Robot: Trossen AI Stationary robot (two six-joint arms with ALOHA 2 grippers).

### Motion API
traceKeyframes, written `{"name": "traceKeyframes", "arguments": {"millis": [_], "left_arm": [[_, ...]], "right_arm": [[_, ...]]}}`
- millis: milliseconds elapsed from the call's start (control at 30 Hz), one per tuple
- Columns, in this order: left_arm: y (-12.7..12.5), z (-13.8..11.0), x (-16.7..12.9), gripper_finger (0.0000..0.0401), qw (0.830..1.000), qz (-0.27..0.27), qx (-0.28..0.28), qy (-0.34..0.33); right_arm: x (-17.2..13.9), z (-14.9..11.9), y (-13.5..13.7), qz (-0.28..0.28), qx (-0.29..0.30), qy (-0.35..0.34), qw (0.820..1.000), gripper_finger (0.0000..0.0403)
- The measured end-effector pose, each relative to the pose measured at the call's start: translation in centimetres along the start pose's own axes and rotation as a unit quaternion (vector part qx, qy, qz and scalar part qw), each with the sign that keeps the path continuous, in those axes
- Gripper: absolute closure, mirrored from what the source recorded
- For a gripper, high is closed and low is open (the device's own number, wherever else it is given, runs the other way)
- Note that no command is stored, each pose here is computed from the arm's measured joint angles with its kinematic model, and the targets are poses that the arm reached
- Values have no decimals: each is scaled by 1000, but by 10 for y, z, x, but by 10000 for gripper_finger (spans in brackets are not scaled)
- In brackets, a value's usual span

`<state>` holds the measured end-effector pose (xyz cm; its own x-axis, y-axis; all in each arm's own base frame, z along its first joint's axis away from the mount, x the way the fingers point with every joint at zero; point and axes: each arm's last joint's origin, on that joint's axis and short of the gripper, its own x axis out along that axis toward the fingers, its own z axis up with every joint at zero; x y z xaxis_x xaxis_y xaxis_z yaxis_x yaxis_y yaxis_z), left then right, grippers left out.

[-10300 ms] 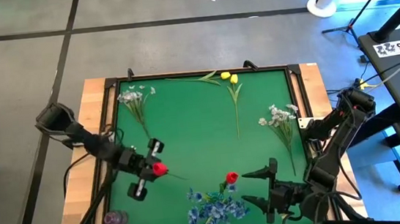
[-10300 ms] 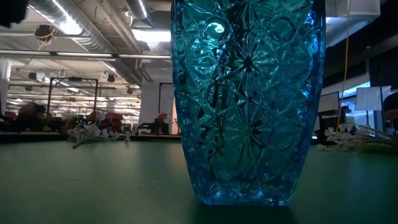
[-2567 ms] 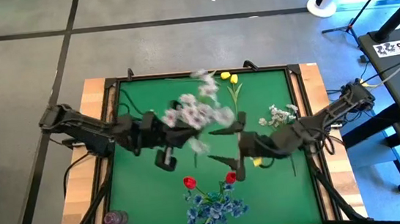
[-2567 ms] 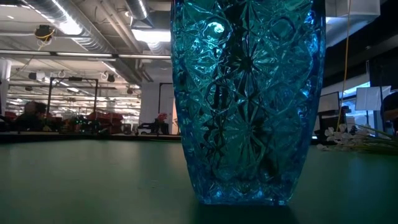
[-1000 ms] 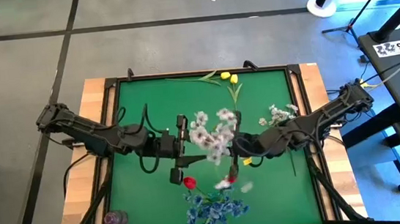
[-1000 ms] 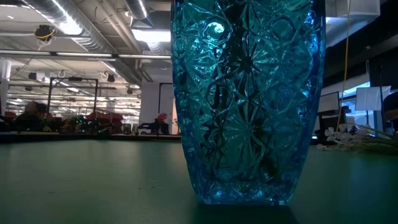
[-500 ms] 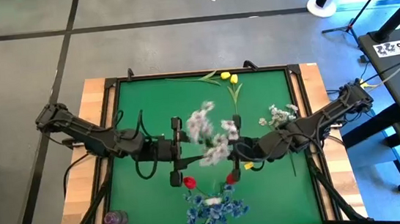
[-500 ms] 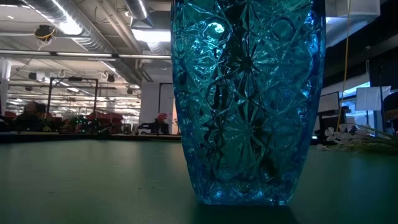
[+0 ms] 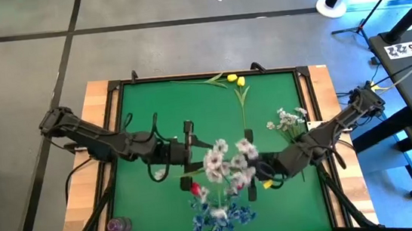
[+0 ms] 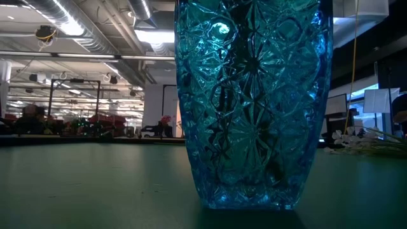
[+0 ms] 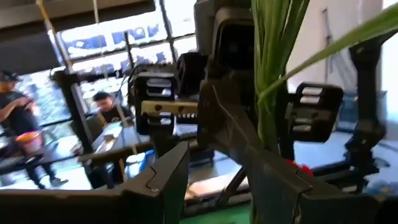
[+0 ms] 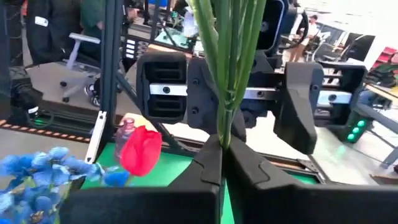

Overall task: Sort flowers into vase by color
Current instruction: Put the left white flower into the purple vase

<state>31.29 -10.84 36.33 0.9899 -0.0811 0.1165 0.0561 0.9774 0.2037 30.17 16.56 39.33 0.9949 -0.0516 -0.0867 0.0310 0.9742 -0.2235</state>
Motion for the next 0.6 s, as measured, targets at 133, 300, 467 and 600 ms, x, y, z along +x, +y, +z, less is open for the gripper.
{"name": "traceKeyframes", "arguments": {"millis": [133, 300, 467, 600], "left_arm": [[3, -6, 7, 247, 1000, 4, -1, -9], [3, -9, 8, 247, 1000, -11, -9, 4], [-3, -7, 5, 247, 1000, -14, -8, 9], [-3, -8, 5, 247, 1000, -13, -7, 14]], "right_arm": [[1, -2, -1, -2, -10, 10, 1000, 399], [1, -7, 0, -6, -19, 33, 999, 396], [-5, -5, 6, -4, -21, 29, 999, 399], [-8, -6, 8, -15, -27, 37, 999, 399]]}}
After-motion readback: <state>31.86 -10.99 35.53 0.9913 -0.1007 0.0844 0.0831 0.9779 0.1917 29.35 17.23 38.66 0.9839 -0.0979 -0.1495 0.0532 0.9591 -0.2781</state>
